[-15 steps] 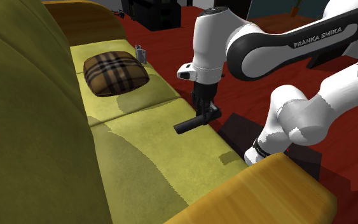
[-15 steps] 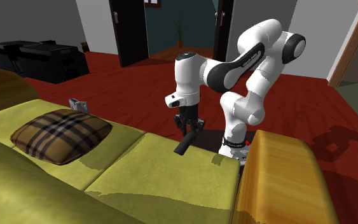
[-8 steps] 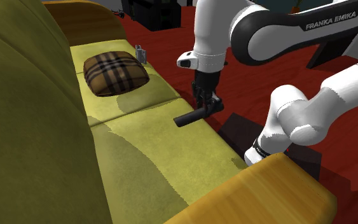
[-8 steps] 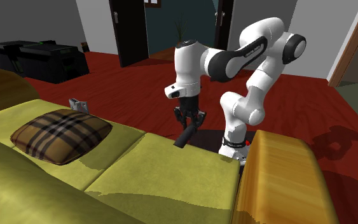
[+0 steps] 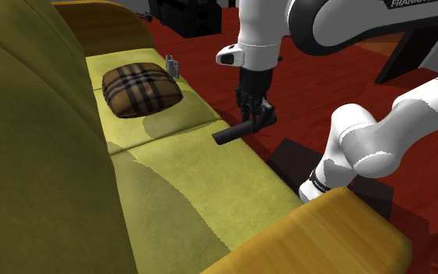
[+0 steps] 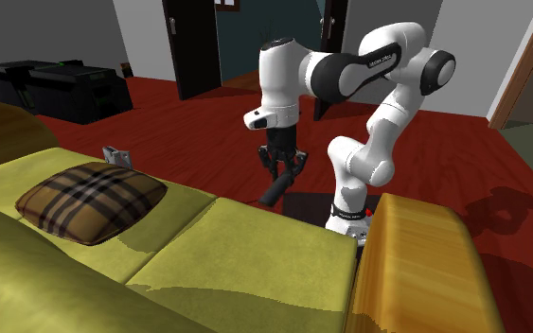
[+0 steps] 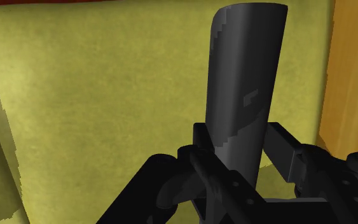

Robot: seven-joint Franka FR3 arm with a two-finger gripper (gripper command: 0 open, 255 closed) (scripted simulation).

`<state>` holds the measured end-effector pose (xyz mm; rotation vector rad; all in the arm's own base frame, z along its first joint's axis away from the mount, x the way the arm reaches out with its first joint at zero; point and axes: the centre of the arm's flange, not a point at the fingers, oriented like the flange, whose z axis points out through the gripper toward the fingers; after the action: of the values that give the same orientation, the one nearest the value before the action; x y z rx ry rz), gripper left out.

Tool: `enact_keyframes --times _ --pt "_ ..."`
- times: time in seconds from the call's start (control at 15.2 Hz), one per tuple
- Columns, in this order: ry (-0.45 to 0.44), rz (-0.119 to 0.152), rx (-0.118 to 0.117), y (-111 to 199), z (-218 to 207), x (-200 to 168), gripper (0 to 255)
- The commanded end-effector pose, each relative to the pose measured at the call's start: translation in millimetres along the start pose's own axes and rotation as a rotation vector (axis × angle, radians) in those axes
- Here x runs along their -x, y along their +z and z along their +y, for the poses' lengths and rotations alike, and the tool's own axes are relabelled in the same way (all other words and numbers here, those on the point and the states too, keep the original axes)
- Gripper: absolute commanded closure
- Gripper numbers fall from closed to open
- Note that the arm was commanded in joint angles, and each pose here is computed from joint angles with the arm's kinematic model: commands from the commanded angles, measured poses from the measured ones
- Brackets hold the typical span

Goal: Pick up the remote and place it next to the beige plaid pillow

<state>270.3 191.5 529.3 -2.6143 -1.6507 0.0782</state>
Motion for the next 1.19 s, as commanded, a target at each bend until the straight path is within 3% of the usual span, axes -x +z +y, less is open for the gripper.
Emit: enact_keyframes --times 0.0,0.13,1.12 --pt "0.0 0.0 0.0 -10 -2 1 255" --pt "0.0 0.0 0.0 -21 -2 1 255" --pt "0.0 0.0 0.0 -35 195 -10 255"
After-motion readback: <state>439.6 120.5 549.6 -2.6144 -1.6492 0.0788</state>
